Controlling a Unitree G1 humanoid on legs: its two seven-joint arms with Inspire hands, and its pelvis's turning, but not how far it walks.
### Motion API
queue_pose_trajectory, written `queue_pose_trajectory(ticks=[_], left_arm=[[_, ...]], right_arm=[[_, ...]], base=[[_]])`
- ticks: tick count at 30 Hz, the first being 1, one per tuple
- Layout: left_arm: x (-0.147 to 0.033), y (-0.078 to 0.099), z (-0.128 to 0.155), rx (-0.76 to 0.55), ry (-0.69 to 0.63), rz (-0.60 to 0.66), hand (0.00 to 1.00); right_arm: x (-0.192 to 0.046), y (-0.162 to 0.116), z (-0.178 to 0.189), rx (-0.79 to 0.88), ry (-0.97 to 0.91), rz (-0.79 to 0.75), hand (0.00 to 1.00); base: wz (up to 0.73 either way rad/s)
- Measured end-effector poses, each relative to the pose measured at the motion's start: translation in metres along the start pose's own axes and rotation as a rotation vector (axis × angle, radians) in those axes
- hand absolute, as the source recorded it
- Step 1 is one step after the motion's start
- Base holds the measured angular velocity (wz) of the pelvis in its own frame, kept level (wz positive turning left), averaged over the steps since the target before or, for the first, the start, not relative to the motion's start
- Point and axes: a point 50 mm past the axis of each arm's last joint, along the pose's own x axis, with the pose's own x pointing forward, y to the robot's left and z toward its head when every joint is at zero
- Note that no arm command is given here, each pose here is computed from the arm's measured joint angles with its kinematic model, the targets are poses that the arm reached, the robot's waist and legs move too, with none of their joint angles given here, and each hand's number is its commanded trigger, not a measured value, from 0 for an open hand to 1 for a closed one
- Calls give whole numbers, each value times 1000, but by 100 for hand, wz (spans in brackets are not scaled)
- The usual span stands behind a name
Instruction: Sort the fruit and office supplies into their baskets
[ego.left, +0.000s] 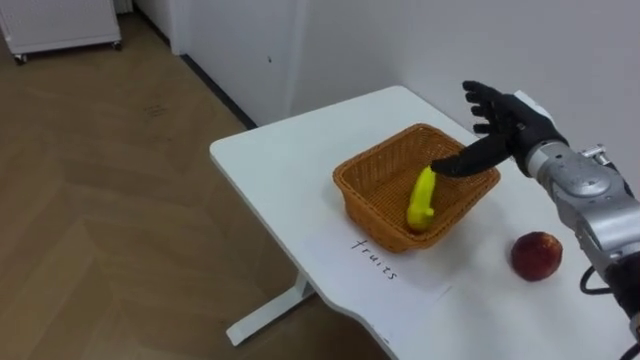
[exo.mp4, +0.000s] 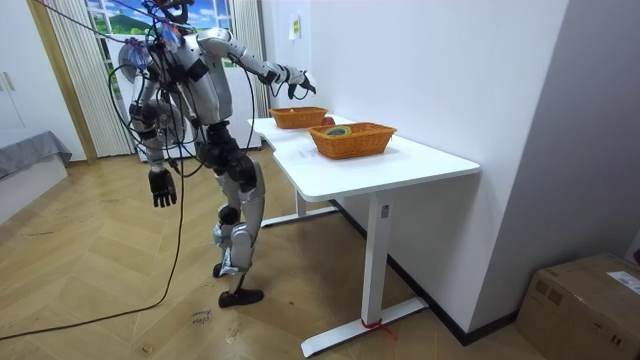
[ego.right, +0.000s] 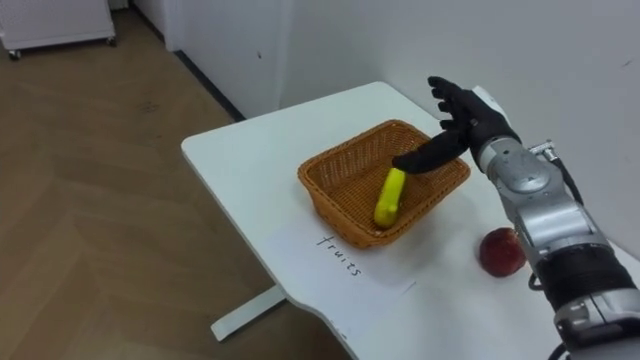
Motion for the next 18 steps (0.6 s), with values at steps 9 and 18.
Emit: queue_pose_trajectory(ticks=[9, 18], left_arm=[[0, 0, -1, 0, 8, -2, 0], [0, 0, 1, -1, -1, -3, 0]], right_arm=[[-1, -1, 3, -73, -8, -2, 0], [-4, -4, 24, -106, -108, -6, 0]], base=[[0], [-11]])
